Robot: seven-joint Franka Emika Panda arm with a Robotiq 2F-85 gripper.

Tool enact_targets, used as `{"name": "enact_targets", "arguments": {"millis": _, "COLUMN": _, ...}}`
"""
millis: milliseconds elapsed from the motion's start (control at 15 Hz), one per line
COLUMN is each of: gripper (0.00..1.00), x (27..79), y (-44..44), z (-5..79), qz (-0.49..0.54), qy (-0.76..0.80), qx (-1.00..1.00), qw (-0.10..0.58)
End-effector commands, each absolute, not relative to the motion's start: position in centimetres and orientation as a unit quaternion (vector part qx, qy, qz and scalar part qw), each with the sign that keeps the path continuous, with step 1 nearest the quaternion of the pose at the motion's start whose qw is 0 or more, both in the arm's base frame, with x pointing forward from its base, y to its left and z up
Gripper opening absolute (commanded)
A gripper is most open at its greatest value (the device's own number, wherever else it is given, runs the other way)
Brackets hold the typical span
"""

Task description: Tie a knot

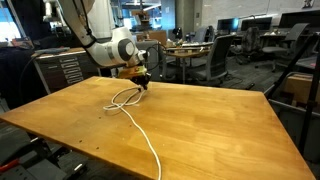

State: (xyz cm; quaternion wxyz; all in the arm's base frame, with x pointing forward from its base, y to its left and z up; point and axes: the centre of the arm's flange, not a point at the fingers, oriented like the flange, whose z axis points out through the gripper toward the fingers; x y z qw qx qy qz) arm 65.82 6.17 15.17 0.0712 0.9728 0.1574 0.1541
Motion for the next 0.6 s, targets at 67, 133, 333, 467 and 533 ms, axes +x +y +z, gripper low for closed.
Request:
{"name": "enact_targets", "arguments": {"millis": 67, "gripper": 0.01, "x": 59.9, "y": 8.1, "z": 21.1, "qz": 0.211, "qy": 0.179, "qx": 0.956, "qw": 0.099}}
{"name": "enact_targets", "arguments": {"millis": 133, "gripper": 0.01, "x": 59.0, "y": 8.3, "z": 22.1, "qz": 0.215, "qy": 0.182, "qx": 0.954, "qw": 0.103}}
{"name": "enact_targets", "arguments": {"millis": 333, "gripper": 0.01, "x": 56.0, "y": 9.0, "z": 24.6, "qz": 0.190, "qy": 0.206, "qx": 0.955, "qw": 0.100}}
{"name": "enact_targets", "arguments": {"millis": 467, "gripper": 0.01, "x": 54.1, "y": 9.4, "z": 24.9, "qz": 0.152, "qy": 0.219, "qx": 0.960, "qw": 0.089}}
{"name": "enact_targets", "arguments": {"millis": 533, "gripper": 0.01, "x": 53.4, "y": 9.4, "z": 24.5, "qz": 0.133, "qy": 0.218, "qx": 0.963, "qw": 0.082}}
